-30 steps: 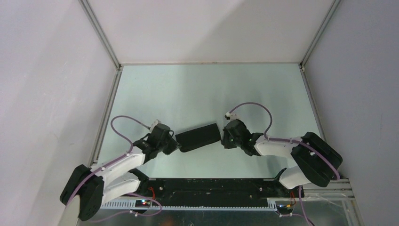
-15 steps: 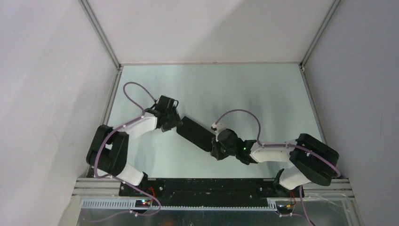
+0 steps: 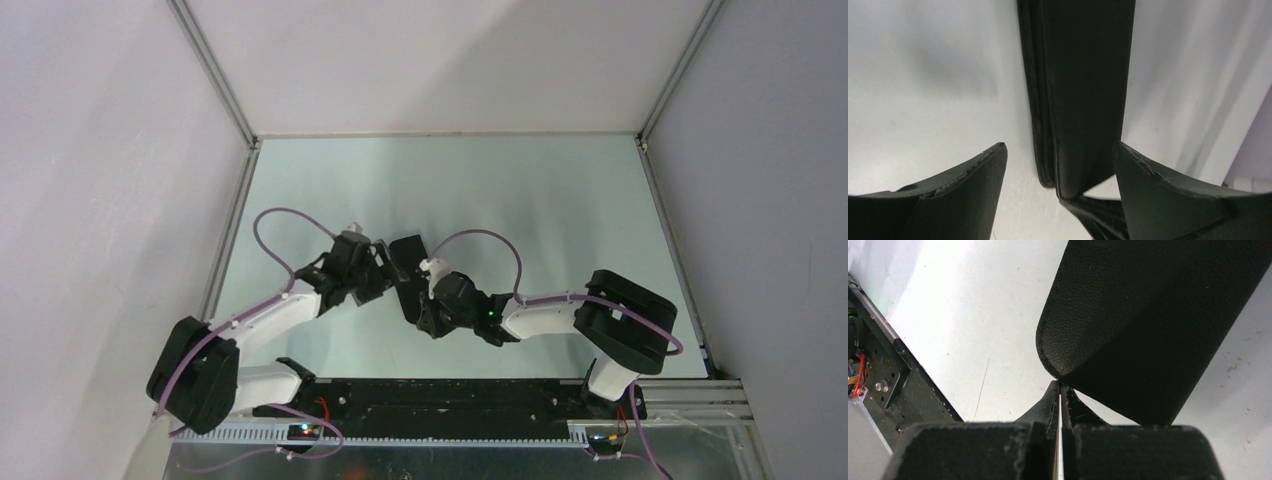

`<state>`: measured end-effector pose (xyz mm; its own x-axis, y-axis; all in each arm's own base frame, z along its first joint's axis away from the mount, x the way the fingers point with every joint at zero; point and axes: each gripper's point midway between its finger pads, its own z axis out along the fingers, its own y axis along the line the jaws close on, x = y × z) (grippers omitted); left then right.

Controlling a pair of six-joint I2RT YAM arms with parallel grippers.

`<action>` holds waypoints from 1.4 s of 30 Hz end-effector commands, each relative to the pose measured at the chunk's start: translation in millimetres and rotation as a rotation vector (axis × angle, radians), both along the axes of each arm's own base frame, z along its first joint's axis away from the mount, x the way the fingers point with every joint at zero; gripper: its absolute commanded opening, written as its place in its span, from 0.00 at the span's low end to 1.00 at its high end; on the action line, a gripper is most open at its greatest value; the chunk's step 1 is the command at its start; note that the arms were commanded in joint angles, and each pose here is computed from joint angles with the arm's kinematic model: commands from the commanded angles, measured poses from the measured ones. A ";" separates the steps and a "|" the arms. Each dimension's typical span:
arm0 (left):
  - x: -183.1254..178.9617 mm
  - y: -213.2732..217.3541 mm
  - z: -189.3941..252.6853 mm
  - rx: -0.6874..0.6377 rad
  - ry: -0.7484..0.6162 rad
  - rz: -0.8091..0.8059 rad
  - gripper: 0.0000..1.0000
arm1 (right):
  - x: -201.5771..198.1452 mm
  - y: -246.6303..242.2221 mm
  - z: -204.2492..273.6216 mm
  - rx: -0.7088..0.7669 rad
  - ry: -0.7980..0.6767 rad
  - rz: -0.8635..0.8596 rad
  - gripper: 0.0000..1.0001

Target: Sort the hair-cutting tools

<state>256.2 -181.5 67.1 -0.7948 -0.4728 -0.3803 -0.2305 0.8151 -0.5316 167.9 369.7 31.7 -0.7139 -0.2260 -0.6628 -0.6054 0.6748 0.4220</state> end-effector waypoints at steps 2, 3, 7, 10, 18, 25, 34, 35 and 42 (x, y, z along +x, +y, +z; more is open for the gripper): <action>-23.5 -29.8 3.8 -0.165 0.014 0.029 0.79 | 18.5 24.1 18.9 0.080 -0.038 -0.022 0.00; -28.7 -34.1 0.6 -0.179 0.023 0.025 0.78 | 18.7 24.5 18.3 0.080 -0.036 -0.020 0.00; -36.9 -46.8 -4.6 -0.194 0.049 0.002 0.68 | 20.0 23.3 16.7 0.077 -0.031 -0.019 0.00; -42.1 -55.8 -11.4 -0.186 0.077 -0.015 0.55 | 22.4 21.0 17.0 0.075 -0.028 -0.023 0.00; -37.1 -54.1 -13.2 -0.138 0.080 0.010 0.02 | 16.7 1.8 16.7 0.021 -0.026 -0.020 0.00; -34.5 -45.9 -16.5 -0.061 0.101 -0.014 0.00 | 22.5 -64.9 -13.7 -0.101 0.017 -0.157 0.00; -42.0 -40.7 -22.3 -0.011 0.112 -0.115 0.00 | 62.6 -159.2 -28.7 -0.137 0.104 -0.499 0.00; -43.7 -42.1 -23.6 -0.013 0.121 -0.131 0.00 | 65.5 -159.6 -24.2 -0.122 0.095 -0.500 0.00; -31.4 -44.1 -24.9 0.066 0.072 -0.228 0.00 | 73.1 -156.2 8.8 -0.035 0.033 -0.483 0.17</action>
<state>213.9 -227.0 39.0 -0.8929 -0.3628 -0.2667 -0.1837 0.8343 -0.5199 237.2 217.8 21.3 -0.7930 0.0951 -0.6017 -0.1948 0.8963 0.3983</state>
